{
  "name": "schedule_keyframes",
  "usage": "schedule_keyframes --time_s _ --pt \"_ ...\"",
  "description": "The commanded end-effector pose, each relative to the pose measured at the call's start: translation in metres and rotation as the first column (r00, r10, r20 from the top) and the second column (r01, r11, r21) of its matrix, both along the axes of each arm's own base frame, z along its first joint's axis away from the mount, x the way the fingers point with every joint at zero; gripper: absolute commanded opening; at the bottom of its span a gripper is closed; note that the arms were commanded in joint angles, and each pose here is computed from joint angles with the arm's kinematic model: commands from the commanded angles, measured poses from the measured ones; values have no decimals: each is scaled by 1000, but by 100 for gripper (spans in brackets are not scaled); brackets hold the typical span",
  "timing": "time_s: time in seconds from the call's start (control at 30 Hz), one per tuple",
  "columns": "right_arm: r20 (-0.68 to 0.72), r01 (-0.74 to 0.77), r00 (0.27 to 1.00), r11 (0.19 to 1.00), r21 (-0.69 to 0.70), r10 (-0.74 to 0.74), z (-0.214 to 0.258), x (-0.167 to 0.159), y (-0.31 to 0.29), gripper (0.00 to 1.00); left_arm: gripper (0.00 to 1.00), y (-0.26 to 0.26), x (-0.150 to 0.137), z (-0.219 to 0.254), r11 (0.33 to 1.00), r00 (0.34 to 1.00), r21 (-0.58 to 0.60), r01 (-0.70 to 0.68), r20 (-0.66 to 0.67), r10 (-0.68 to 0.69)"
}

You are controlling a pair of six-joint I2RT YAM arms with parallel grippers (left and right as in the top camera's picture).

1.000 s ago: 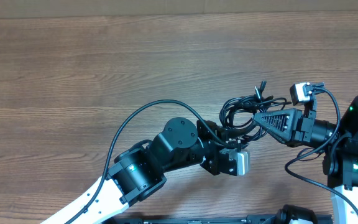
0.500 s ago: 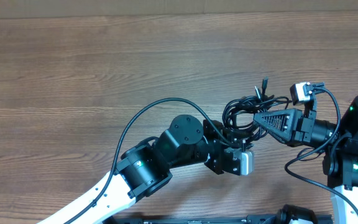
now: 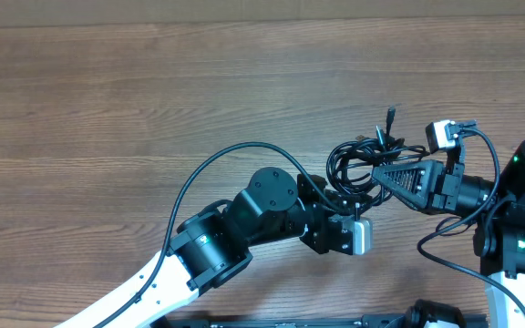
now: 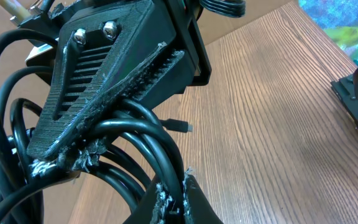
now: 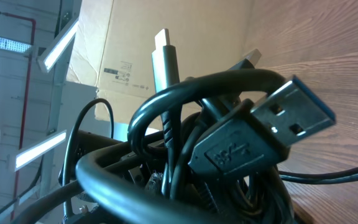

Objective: Untangle cables

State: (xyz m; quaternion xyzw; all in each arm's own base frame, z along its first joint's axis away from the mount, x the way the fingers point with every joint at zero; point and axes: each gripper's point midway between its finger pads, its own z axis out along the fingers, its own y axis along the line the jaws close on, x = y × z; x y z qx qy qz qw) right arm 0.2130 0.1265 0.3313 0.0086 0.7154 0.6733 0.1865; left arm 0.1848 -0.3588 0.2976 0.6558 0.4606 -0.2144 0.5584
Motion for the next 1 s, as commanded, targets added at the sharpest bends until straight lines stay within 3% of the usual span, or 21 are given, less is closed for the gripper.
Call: schedule_keyframes --time_s 0.0,0.07,0.1,0.2,0.27,0.37,0.67,0.73,0.8,0.87,0.97 --pt "29 -24 999 1000 4 24 3 -4 1 4 4 -4 -3 1 1000 1000 0 20 -9 -20" --pt "38 -24 999 1000 1 24 3 -4 1 10 4 -4 -3 1 1000 1000 0 18 -8 -18" --pt "48 -24 999 1000 -2 24 3 -4 1 20 4 -4 -2 1 1000 1000 2 11 -7 -11" --pt "92 -24 995 1000 -15 26 3 -4 1 73 4 -1 7 0 999 999 8 -45 -7 46" --pt "115 -24 993 999 -21 26 3 -4 1 89 4 2 14 0 996 996 9 -93 -14 93" --pt "135 -20 991 999 -29 24 3 -4 1 100 4 5 23 -1 989 989 13 -148 -20 148" --pt "160 15 987 999 -52 -6 0 2 -1 97 4 16 46 2 948 946 -8 -318 -64 317" --pt "168 26 986 998 -60 -16 -1 4 -1 85 4 16 46 3 948 947 -13 -317 -63 315" --pt "172 36 985 997 -65 -24 -2 5 -2 62 4 15 46 4 949 947 -18 -316 -61 314" --pt "170 42 985 997 -68 -30 -2 6 -2 52 4 14 47 7 948 948 -28 -316 -58 314" --pt "166 57 985 996 -75 -44 -4 8 -3 48 4 13 48 13 947 948 -54 -316 -53 313"
